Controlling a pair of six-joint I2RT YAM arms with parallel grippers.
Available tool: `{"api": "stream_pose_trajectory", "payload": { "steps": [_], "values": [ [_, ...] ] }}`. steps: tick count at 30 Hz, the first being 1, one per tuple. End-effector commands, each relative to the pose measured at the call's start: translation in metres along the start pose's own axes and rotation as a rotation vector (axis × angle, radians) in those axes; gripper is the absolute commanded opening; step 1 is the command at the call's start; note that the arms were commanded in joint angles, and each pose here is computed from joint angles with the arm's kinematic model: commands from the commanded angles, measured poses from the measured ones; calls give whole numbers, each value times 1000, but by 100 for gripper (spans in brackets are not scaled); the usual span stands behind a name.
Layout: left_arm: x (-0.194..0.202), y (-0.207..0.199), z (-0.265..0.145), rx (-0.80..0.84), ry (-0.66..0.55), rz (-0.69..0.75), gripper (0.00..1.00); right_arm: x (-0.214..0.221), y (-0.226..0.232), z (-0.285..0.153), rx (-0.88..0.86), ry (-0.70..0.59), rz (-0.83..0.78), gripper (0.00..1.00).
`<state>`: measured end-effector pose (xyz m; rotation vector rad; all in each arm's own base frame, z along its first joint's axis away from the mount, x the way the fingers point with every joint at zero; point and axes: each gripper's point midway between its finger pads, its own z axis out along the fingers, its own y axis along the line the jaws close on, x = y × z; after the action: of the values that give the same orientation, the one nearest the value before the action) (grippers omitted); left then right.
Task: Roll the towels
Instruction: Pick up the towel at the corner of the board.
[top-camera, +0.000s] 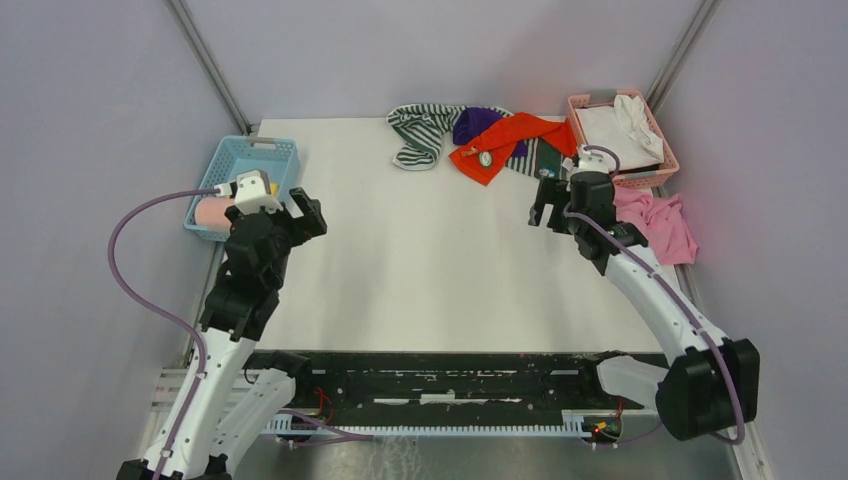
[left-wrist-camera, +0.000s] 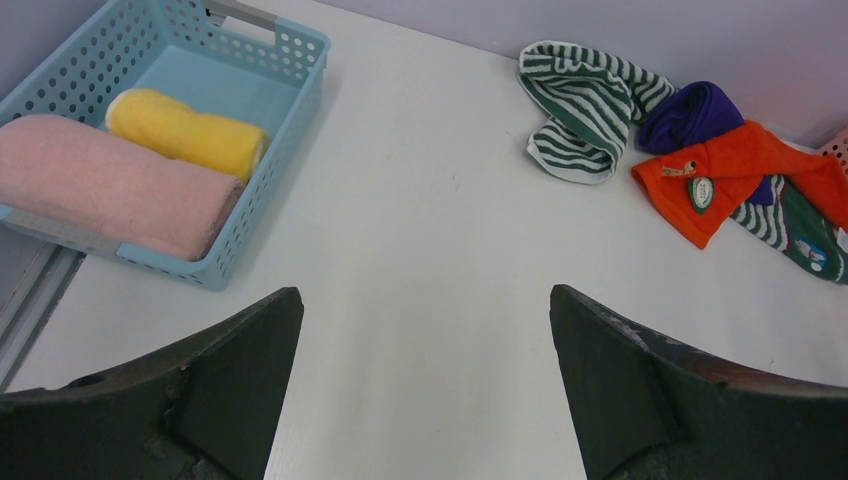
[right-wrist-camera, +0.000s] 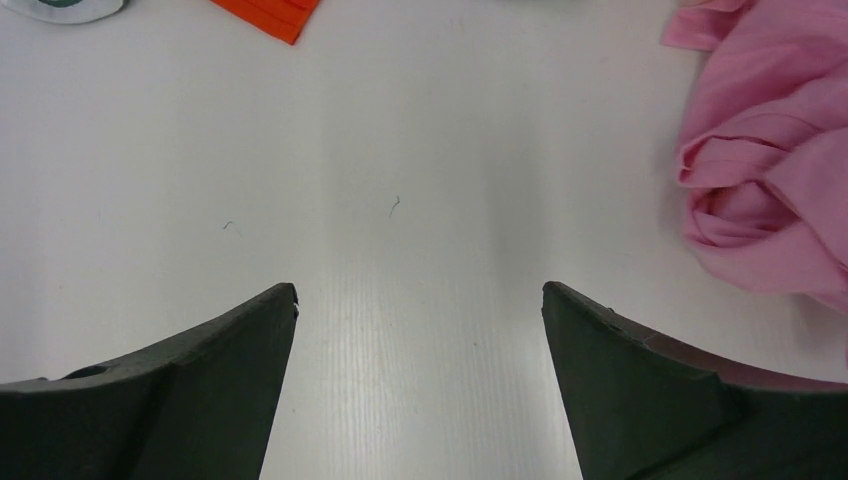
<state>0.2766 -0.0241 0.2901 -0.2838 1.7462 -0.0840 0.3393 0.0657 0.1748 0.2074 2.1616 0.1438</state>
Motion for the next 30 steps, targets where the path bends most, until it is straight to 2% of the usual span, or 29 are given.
{"api": "stream_pose_trajectory", "payload": {
  "steps": [1, 5, 11, 16, 19, 30],
  "values": [
    [-12, -3, -1, 17, -46, 21, 99, -32, 32, 30, -120, -86, 26, 100],
    [-11, -8, -3, 53, -40, 22, 99, -45, 53, 83, -157, -108, 43, 99],
    [-7, -9, 0, 57, -25, 30, 99, -58, 70, 173, -104, -83, 191, 91],
    [0, -11, 6, 60, -2, 43, 99, -59, 73, 231, -41, -86, 293, 85],
    [4, -11, 10, 56, 14, 50, 99, -45, 78, 261, -38, -50, 328, 80],
    [6, -11, 12, 50, 20, 52, 99, 14, 102, 291, 3, 90, 326, 67]
  ]
}}
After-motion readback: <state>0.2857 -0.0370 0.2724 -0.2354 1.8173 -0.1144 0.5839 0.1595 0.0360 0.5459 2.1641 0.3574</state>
